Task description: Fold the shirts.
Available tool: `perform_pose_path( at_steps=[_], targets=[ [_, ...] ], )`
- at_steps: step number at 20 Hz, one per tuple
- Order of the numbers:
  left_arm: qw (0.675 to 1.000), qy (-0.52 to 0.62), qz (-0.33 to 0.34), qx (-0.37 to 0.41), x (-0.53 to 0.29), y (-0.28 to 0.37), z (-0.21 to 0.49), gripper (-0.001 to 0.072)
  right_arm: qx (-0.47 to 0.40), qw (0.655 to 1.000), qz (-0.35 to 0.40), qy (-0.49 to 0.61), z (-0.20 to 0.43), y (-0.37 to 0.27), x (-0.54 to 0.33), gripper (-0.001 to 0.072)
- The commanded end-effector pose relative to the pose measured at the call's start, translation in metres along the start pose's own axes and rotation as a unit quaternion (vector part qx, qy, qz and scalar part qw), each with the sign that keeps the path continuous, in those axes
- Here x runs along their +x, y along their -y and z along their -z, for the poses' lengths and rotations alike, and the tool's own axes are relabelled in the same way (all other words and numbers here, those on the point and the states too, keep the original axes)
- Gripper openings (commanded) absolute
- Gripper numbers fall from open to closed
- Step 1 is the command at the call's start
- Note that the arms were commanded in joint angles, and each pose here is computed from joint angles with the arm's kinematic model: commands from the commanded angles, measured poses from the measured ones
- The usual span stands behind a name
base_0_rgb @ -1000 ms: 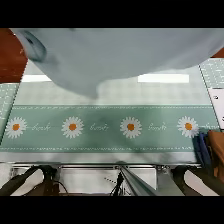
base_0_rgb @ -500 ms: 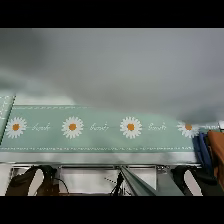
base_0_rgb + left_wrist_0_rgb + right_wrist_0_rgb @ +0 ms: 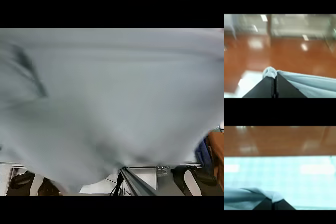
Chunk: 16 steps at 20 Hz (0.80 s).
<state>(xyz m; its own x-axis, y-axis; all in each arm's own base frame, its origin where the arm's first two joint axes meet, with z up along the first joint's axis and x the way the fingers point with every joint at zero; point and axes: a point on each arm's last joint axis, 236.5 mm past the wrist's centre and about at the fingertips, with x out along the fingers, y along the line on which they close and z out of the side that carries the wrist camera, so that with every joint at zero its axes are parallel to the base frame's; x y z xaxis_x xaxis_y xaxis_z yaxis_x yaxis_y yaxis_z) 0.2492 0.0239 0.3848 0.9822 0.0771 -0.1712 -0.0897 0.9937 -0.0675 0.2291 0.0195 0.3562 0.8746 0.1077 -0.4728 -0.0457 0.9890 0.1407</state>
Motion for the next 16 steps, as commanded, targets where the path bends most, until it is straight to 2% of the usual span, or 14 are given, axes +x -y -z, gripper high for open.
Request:
perform_pose_path(
  at_steps=[1,4,9,16],
  targets=[
    [0.995,-0.046,0.049,-0.074,0.095,0.000,0.083,0.0020,0.032,0.993,-0.079,-0.076,0.041,-0.004,0.094,0.0028],
    [0.989,-0.066,0.035,-0.126,0.171,-0.012,0.142,0.0020,0.076,0.986,-0.087,-0.124,0.075,0.025,0.198,0.0028],
    [0.977,-0.158,0.054,-0.131,0.287,0.028,0.234,0.0020,0.147,0.969,-0.094,-0.174,0.119,0.052,0.367,0.0028],
    [0.936,-0.292,0.083,-0.177,0.379,0.050,0.299,0.0021,0.204,0.949,-0.120,-0.207,0.127,0.067,0.479,0.0028]
  ],
)
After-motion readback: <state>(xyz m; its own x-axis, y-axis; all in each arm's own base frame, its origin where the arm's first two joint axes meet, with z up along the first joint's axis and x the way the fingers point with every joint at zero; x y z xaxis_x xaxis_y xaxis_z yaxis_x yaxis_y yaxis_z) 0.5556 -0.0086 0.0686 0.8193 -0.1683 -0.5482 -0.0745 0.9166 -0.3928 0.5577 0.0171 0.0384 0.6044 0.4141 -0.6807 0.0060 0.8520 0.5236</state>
